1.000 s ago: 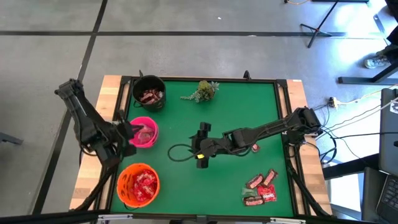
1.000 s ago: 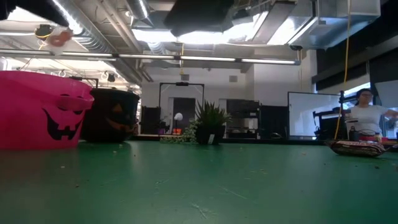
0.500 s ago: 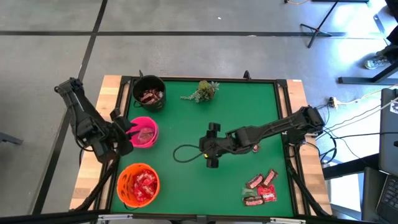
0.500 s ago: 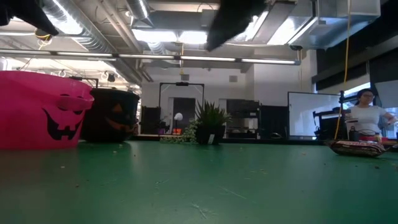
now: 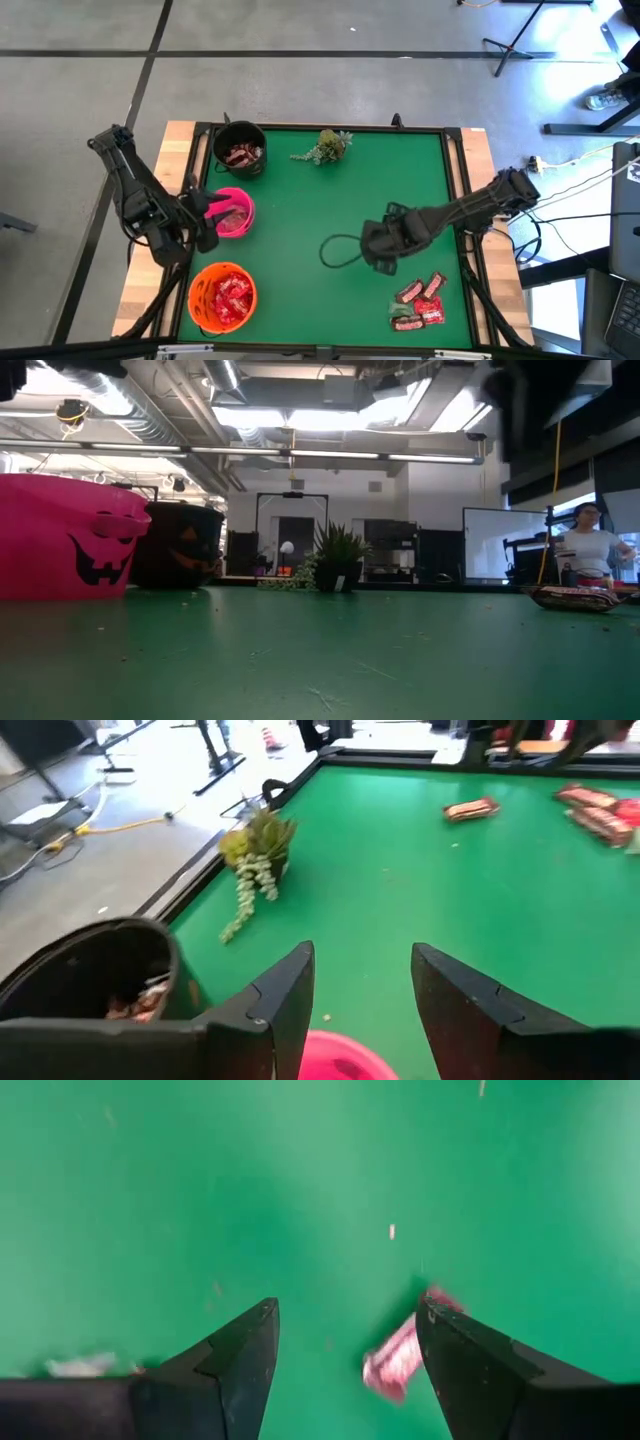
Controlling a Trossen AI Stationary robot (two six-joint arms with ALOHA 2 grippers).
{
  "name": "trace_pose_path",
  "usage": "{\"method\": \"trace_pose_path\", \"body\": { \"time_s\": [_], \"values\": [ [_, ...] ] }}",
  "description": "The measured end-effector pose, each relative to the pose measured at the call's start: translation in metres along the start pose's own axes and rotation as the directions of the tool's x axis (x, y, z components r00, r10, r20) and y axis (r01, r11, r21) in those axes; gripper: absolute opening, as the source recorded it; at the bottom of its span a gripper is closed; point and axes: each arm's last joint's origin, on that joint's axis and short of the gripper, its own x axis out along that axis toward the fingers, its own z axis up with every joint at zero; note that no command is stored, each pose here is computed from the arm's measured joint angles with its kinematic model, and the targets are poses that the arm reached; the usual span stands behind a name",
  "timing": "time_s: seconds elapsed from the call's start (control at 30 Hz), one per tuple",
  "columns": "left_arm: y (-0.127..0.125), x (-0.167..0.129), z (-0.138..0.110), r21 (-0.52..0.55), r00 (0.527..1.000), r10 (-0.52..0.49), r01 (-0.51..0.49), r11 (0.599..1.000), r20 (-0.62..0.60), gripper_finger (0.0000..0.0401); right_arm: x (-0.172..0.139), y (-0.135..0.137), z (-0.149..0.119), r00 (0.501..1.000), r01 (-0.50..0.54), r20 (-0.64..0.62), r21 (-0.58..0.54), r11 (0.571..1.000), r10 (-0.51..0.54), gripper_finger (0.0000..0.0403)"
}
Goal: Sort candy
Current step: Put the brown chocolate into the black bucket
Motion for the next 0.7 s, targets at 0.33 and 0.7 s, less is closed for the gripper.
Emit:
{"method": "trace_pose_path", "body": {
  "time_s": [0.33,0.7],
  "values": [
    [-0.010,-0.004,0.004,0.069,0.997,-0.066,0.063,0.996,0.047,0.0131,0.042,-0.014,-0.042,0.987,0.150,-0.078,0.109,0.983,-0.142,0.0232],
    [-0.011,-0.004,0.005,0.067,0.997,-0.070,0.067,0.996,0.045,0.0124,0.084,-0.088,-0.074,0.998,0.055,-0.015,0.455,0.889,-0.055,0.0232]
  ]
}}
